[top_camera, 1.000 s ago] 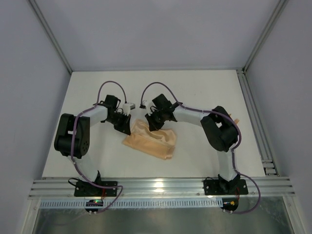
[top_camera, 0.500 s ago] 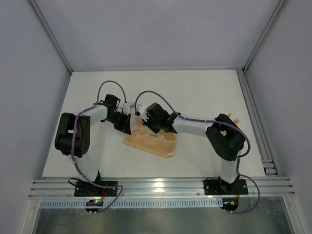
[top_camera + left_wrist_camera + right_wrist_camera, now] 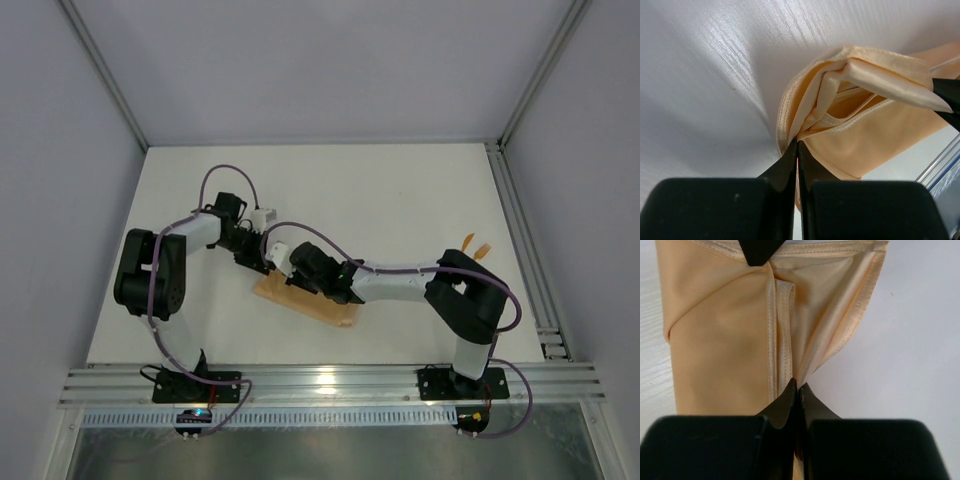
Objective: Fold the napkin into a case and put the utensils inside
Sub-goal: Fold the 2/3-rectangle-folded napkin at the center of the board.
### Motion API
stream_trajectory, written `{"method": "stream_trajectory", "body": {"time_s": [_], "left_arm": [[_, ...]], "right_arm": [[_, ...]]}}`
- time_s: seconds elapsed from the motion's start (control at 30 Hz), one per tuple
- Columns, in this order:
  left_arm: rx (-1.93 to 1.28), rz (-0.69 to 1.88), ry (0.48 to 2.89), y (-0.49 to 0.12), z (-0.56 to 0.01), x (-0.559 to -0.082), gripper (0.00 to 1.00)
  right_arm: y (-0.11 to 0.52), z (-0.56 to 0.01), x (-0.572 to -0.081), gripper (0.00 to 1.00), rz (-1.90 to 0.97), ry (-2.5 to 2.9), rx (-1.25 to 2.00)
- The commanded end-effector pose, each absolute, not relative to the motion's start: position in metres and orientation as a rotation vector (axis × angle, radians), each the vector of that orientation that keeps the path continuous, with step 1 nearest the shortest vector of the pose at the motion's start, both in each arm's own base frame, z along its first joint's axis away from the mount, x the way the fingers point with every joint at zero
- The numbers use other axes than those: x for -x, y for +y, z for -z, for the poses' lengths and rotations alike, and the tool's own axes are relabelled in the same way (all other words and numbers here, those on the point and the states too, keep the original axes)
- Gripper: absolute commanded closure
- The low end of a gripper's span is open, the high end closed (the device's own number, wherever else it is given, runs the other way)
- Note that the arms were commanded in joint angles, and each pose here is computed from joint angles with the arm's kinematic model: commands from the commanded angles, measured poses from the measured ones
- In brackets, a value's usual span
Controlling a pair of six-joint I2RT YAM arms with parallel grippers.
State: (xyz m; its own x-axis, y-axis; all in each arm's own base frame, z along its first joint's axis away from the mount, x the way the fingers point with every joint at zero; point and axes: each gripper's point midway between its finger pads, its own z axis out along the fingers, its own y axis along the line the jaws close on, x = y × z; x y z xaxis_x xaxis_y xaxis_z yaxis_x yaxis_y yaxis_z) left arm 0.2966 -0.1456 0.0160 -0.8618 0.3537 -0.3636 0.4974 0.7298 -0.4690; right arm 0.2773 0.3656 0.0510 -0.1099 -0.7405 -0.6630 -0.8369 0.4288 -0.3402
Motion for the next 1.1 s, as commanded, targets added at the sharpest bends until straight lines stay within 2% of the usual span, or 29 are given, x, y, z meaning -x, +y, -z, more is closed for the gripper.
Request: {"method": "stream_trajectory", "body": {"time_s": [0.0,0.2,0.67,1.07], "left_arm": [[-0.675,0.747,2.712,-0.136,-0.001,-0.304,1.00],[-0.658,0.750,2.717,-0.134,-0.001,-0.304,1.00],[-0.631,0.744,2.722,-0.130,0.000,-0.307,1.00],[-0.604,0.765,2.710,-0.128,-0.004,-0.311,1.00]], "right_arm": [[0.383,-0.085,-0.276,0.97,-0.146,1.739,1.298],[0.389,-0.087,-0.258,0.97,-0.125,1.652,1.364],[0.393,-0.039,-0.211,0.97,-0.090,1.638,1.586],[0.380,-0.001,-0.199,0.97,-0.028,1.693,1.692]]}}
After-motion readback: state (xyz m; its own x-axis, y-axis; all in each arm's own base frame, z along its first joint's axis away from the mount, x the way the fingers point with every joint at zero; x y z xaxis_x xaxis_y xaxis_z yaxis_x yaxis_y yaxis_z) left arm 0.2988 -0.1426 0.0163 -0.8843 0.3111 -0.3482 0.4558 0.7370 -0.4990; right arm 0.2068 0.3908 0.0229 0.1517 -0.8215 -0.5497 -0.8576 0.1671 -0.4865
